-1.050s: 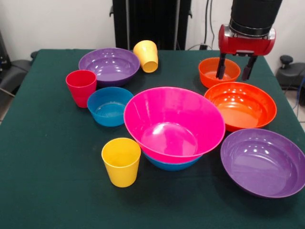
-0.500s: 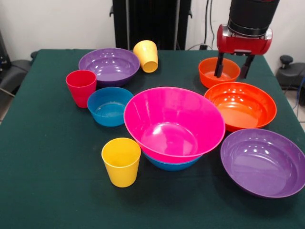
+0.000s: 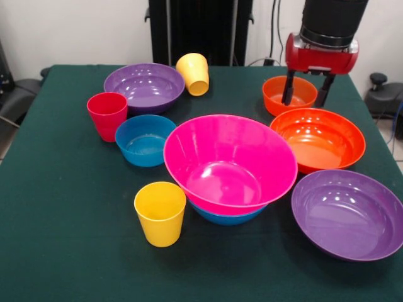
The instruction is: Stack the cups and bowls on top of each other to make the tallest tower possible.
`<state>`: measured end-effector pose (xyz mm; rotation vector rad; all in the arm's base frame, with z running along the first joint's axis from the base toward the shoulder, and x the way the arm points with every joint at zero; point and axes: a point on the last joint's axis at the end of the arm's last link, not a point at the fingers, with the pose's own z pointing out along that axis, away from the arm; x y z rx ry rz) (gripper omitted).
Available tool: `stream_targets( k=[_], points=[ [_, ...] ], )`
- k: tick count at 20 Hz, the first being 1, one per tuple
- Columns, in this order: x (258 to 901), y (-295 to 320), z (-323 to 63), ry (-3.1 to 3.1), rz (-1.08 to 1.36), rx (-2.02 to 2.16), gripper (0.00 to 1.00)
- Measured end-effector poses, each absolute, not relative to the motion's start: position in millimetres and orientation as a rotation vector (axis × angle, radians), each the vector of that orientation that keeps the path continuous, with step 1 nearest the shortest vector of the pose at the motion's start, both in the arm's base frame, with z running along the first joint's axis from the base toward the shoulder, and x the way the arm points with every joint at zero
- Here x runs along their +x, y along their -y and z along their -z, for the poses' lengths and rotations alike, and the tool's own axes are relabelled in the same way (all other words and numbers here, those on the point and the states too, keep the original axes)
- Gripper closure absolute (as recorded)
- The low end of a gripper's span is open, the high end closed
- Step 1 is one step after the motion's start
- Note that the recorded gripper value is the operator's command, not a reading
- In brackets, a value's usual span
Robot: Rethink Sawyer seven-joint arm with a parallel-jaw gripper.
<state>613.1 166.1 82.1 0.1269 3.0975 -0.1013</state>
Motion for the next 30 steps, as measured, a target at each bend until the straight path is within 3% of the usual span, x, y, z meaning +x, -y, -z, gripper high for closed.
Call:
stream_targets(
  k=[16,30],
  points=[
    [593.8,-265.7,-106.3,-3.076,0.055,0.401,0.00],
    [607.2,-268.2,-86.2,-3.059,0.084,0.460,0.00]
  ],
)
